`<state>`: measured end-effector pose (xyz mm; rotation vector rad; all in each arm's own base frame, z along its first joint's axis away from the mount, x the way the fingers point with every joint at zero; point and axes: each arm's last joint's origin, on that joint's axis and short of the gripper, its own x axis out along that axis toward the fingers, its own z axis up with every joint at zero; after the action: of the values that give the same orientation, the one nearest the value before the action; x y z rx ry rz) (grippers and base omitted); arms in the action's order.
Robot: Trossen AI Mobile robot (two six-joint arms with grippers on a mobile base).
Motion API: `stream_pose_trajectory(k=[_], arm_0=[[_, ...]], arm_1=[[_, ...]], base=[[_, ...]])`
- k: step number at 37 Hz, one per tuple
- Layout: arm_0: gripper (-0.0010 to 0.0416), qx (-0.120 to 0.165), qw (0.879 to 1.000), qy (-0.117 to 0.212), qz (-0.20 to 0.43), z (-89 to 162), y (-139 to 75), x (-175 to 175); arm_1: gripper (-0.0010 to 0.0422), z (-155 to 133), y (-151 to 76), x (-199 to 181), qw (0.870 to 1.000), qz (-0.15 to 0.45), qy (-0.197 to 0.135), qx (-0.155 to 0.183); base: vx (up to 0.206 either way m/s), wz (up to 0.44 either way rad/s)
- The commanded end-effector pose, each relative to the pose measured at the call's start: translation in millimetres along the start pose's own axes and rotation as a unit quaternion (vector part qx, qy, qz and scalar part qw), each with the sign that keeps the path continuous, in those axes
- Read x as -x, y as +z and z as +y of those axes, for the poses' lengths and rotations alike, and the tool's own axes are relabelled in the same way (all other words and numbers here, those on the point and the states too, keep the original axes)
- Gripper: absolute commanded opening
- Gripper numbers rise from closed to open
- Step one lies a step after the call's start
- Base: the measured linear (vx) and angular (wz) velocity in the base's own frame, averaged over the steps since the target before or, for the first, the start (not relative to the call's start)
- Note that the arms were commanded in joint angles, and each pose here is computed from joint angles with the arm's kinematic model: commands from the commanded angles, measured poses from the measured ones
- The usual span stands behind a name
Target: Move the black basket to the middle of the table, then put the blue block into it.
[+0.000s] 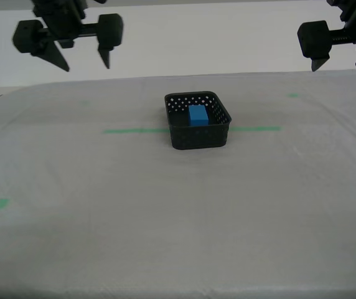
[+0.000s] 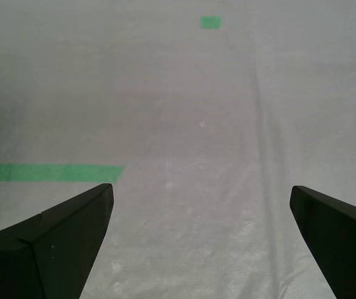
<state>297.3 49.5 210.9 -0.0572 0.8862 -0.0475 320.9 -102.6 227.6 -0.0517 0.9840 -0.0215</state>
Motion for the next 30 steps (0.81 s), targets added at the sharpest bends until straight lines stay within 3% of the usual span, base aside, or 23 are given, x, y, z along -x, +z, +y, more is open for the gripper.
stream_pose_trajectory(k=[1,9,30], arm_0=[[0.0399,0.0,1.0,0.001,0.0,0.1,-0.1,-0.1],[0.0399,0.0,1.0,0.001,0.0,0.1,-0.1,-0.1],[0.0399,0.0,1.0,0.001,0.0,0.1,-0.1,-0.1]], arm_1=[[0.04,18.4,-4.3,3.2,1.0,-0.01,0.01,-0.005],[0.04,28.2,-9.7,3.8,1.0,0.005,0.023,-0.019],[0.04,28.2,-9.5,3.9,1.0,0.003,0.022,-0.019]], base=[[0.0,0.0],[0.0,0.0],[0.0,0.0]])
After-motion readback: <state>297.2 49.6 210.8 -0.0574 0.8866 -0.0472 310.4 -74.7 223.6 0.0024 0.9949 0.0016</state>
